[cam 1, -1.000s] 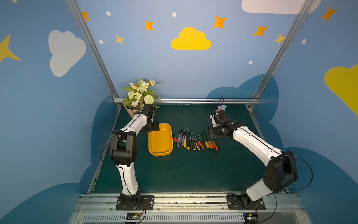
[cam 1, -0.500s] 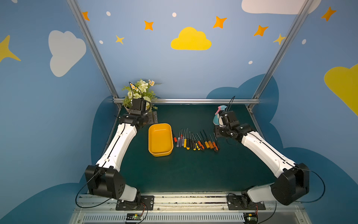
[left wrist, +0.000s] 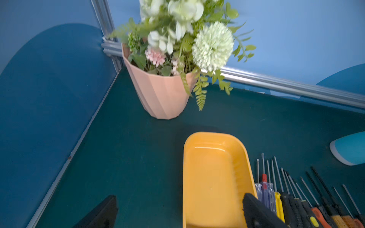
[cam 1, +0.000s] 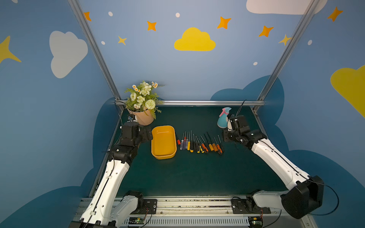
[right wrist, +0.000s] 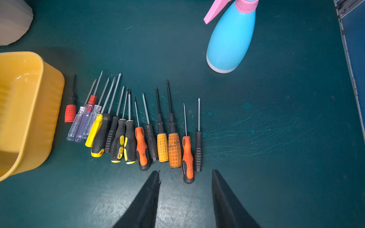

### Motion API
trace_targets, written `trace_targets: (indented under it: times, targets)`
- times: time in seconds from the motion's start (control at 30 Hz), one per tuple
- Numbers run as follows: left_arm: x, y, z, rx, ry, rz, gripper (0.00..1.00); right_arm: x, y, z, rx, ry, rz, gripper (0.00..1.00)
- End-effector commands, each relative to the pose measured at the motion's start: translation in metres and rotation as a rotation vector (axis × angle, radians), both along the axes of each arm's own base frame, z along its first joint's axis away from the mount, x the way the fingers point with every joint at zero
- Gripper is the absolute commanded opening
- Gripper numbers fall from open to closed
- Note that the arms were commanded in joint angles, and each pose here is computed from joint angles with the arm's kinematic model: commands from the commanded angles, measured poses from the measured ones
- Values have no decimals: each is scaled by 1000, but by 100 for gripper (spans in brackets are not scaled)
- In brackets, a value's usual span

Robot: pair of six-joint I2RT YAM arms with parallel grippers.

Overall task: Take out the screwdriver from the storage box
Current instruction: Move the storage box to the center of the board.

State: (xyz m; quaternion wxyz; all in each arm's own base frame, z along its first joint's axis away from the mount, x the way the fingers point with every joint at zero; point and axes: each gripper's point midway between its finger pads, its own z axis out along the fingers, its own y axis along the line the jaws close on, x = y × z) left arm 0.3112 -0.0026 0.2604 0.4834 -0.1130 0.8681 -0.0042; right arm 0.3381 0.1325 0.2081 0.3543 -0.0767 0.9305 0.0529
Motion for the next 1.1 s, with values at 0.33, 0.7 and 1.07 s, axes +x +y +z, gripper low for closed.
trace_targets:
  times: [0.33,0.7,1.07]
  targets:
    - [-86,-30,-84,-366,250,45,100,-15,-12,4,35,-22,-45,46]
    - [-123,-51,-131,-459,451,77,38,-23,-14,-2,73,-18,-67,46]
    - [-84,-62,-173,-375,541,46,2,-20,-12,-14,56,15,-64,46]
